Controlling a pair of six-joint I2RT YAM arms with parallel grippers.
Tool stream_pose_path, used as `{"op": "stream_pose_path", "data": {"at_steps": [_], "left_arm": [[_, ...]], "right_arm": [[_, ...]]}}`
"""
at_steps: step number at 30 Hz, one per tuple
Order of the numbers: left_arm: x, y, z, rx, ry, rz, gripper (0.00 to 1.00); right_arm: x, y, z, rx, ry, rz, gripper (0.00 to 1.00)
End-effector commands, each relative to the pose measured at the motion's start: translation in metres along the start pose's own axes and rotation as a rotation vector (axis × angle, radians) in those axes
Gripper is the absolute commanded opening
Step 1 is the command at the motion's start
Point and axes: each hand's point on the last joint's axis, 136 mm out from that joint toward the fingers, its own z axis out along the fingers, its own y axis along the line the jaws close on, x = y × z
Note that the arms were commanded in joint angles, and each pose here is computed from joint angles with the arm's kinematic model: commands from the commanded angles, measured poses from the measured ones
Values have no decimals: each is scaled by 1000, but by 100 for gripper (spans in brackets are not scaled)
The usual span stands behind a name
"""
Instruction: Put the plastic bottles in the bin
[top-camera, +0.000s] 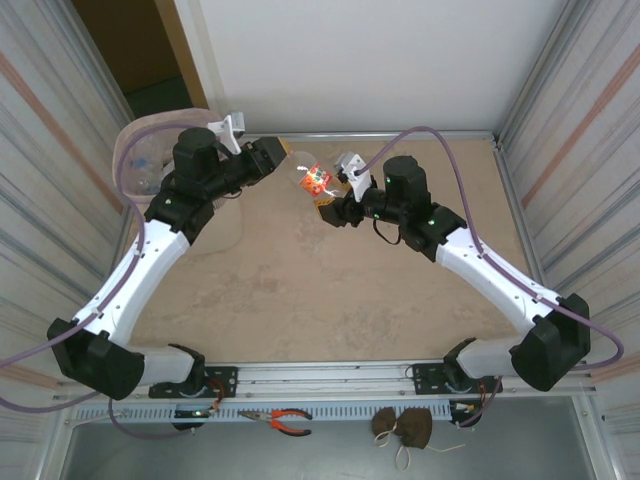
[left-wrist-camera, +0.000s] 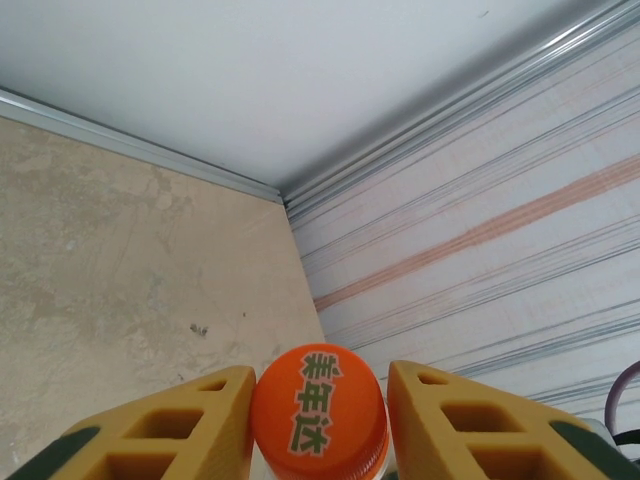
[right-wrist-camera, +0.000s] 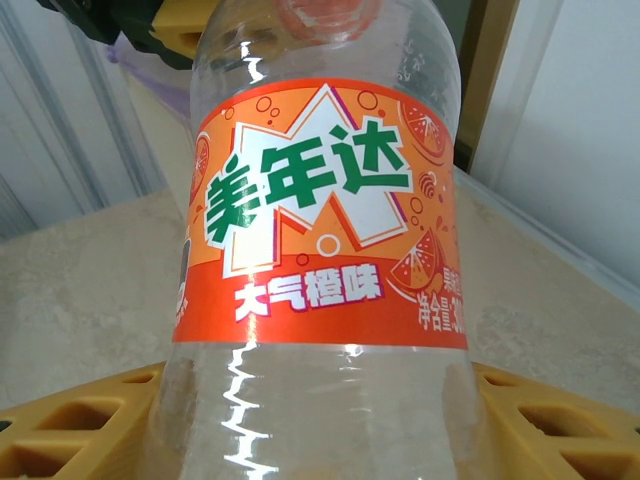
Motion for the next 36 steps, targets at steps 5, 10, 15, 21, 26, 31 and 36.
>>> {"op": "stream_pose_path", "data": {"at_steps": [5,10,15,21,26,31,36], "left_arm": [[-9,-15,-2,56,-41,1,38],[-9,-13,3,53,-27,-4,38],[-7,-11,6,53,-22,-12,36],[-7,-11,6,53,-20,-10,31],[-8,-10,5,44,-30,5,24],[-16,-12,-2,8,-50,74,21],[-44,-20,-19,-40,-85,209,19]], "right_arm": [[-7,9,-6,-22,-28,4,47],[-7,9,-7,-20,-31,3,47],[-7,9,-6,-24,-29,4,47],[-7,10,-6,-27,-28,4,47],[-9,11,-6,-27,-30,2,48],[-11,10,-11,-2,-27,5,74],[-15,8,-28,49,-25,6,84]]}}
